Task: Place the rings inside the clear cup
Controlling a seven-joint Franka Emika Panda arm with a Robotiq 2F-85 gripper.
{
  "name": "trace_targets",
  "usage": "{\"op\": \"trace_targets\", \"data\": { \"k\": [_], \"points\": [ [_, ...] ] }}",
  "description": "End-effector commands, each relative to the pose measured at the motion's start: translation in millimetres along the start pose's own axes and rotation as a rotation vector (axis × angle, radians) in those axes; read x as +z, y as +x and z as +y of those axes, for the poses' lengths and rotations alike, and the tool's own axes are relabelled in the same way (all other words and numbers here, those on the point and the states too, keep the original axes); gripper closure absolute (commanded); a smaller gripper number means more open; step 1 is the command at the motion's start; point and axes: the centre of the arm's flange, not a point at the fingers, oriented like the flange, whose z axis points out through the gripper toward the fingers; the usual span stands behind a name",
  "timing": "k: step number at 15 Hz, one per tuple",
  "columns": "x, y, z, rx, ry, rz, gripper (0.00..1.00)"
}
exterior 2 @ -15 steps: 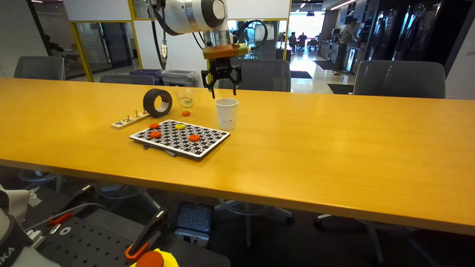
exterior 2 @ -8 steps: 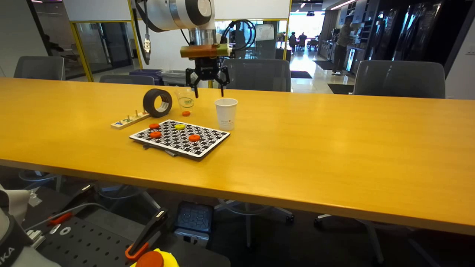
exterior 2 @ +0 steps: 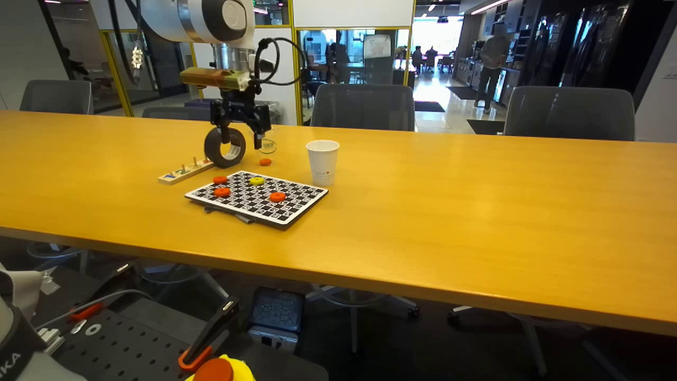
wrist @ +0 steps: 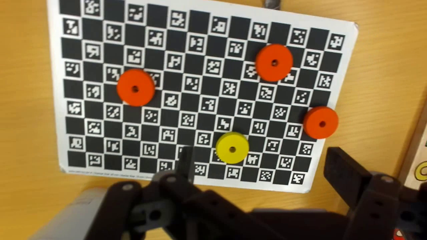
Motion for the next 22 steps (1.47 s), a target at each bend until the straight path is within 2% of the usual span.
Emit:
{"op": "trace_targets", "data": {
  "k": [1,4,10,15,22],
  "points": [
    [12.7,0.6,-19.7,0.150,0.011,0.025,0.00],
    [28.4,9.9,-20.5,0.228,0.005,0.035,0.00],
    [65.7,30.7,1.2,0.324,0.000,0.031,0.00],
    [83.4,40.7,9.1,0.340,-0.005,0.060,0.00],
    [94.8,48.1,9.6,0.340,-0.009,0.051,0.00]
  ]
}}
